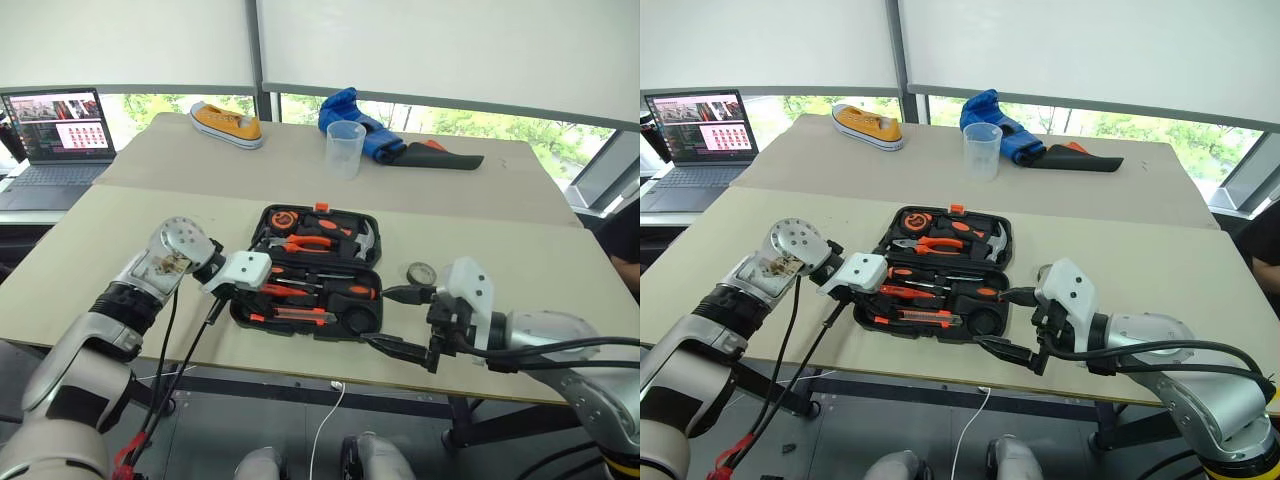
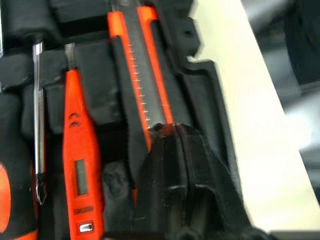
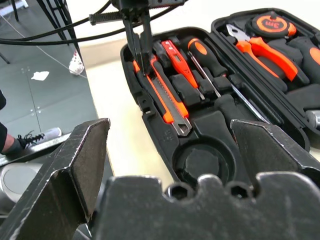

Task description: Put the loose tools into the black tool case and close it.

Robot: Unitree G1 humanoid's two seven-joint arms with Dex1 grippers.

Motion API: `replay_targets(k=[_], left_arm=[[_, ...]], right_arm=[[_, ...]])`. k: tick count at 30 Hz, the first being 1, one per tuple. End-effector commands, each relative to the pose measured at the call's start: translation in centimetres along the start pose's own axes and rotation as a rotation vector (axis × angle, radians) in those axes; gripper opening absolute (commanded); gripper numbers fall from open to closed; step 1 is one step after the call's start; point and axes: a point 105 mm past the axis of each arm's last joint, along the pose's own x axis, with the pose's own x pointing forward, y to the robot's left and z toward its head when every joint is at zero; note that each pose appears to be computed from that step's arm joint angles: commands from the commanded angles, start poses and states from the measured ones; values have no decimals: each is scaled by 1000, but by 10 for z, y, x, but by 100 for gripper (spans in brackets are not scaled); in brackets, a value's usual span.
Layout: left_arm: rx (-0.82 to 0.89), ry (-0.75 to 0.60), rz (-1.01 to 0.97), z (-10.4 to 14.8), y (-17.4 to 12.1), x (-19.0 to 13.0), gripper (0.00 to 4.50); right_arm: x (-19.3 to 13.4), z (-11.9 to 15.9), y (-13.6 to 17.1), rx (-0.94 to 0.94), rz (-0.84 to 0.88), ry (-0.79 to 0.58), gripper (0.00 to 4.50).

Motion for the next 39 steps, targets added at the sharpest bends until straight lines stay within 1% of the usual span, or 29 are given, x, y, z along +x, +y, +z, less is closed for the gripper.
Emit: replay_targets(k=[1,2,3,5,6,8,10,14,22,24,26,28,30,31,32,34,36,38,39], left_arm=[[-63,-221,64,40,-3,-33,194],[-80,-264,81,45,-4,-37,225],[-80,-324,132,52,-4,-41,268],[-76,-413,232,62,-2,-45,339],[-74,-464,295,67,0,-46,378],[-82,-550,389,75,3,-49,439],[-96,-569,421,75,-2,-45,439],[-99,-554,435,72,-13,-33,439],[-94,-501,423,69,-23,-28,439],[-96,-494,426,69,-23,-28,450],[-99,-491,429,68,-24,-28,450],[-97,-475,430,67,-25,-27,450],[-88,-456,424,64,-27,-25,450],[-86,-452,423,64,-28,-25,450],[-84,-449,425,63,-28,-25,450],[-91,-449,442,61,-25,-28,450],[-89,-437,443,59,-24,-29,450],[-76,-413,417,57,-27,-27,450],[-68,-397,395,55,-30,-26,450]], right_arm=[[-16,5,-7,-18,-47,13,450],[-19,3,-8,-16,-50,22,450],[-23,0,-14,-15,-74,38,450],[-28,-6,-27,-19,-120,66,450],[-28,-11,-36,-42,-147,96,450],[-28,-21,-52,-112,-183,155,450],[-24,-26,-68,-128,-216,163,450],[-7,-37,-99,-106,-261,173,450],[9,-64,-134,-87,-281,268,450],[11,-71,-138,-70,-276,289,398],[12,-76,-139,-64,-265,306,345],[14,-78,-141,-62,-263,310,275],[15,-77,-141,-64,-258,305,193],[15,-76,-142,-76,-259,301,175],[15,-75,-143,-91,-265,298,145],[14,-68,-146,-120,-277,282,71],[16,-52,-140,-126,-243,225,4],[19,-34,-122,-130,-143,161,2],[20,-23,-108,-131,-74,128,2]])
